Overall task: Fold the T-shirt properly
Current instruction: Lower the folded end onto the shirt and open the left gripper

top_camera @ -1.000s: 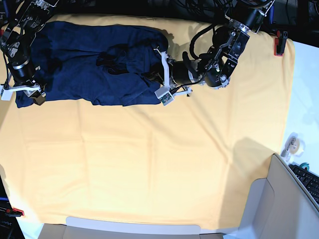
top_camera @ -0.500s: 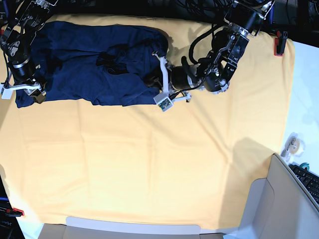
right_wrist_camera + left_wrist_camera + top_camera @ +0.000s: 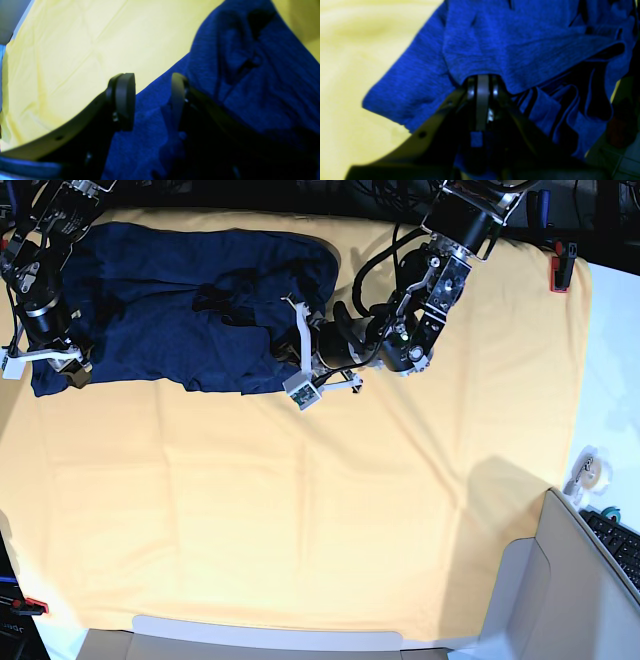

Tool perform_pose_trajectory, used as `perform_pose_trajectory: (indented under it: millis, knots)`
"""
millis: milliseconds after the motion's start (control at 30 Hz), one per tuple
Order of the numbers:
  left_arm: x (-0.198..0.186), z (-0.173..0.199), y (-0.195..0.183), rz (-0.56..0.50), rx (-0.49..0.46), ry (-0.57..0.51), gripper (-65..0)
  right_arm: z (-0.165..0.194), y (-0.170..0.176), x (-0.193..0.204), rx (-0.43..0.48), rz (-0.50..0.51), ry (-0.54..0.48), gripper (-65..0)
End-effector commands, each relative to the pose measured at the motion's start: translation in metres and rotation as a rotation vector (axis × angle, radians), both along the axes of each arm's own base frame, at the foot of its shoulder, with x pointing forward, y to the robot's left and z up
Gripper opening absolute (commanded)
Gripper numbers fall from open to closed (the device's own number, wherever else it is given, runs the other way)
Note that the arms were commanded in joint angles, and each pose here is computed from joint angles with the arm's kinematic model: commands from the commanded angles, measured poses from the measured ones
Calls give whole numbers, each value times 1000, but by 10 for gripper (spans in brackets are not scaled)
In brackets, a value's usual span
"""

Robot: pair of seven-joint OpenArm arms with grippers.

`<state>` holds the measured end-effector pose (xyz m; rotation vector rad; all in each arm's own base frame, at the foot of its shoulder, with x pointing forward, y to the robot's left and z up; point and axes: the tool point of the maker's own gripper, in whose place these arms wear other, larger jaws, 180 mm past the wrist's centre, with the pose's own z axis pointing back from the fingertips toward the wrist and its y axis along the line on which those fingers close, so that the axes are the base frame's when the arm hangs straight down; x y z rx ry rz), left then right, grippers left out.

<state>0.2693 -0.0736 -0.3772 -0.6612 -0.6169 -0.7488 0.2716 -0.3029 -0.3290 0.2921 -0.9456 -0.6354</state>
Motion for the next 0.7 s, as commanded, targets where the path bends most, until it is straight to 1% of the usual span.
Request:
perform_pose_trajectory:
  millis: [0,433,533,667]
  knots:
    - [11,17,-6,2,-40,-43,-650,15,-5,6,-28,4,-49,-410]
    - [8,55,-64,-10,-205,-54,-650,15,-5,6,-28,2,-48,-410]
    - [13,68,-73,10,-268,-83,-650,15,-5,6,-27,2,-48,-410]
    - [19,79,-72,25,-297,-117,-650,15,-5,6,-27,2,-48,-410]
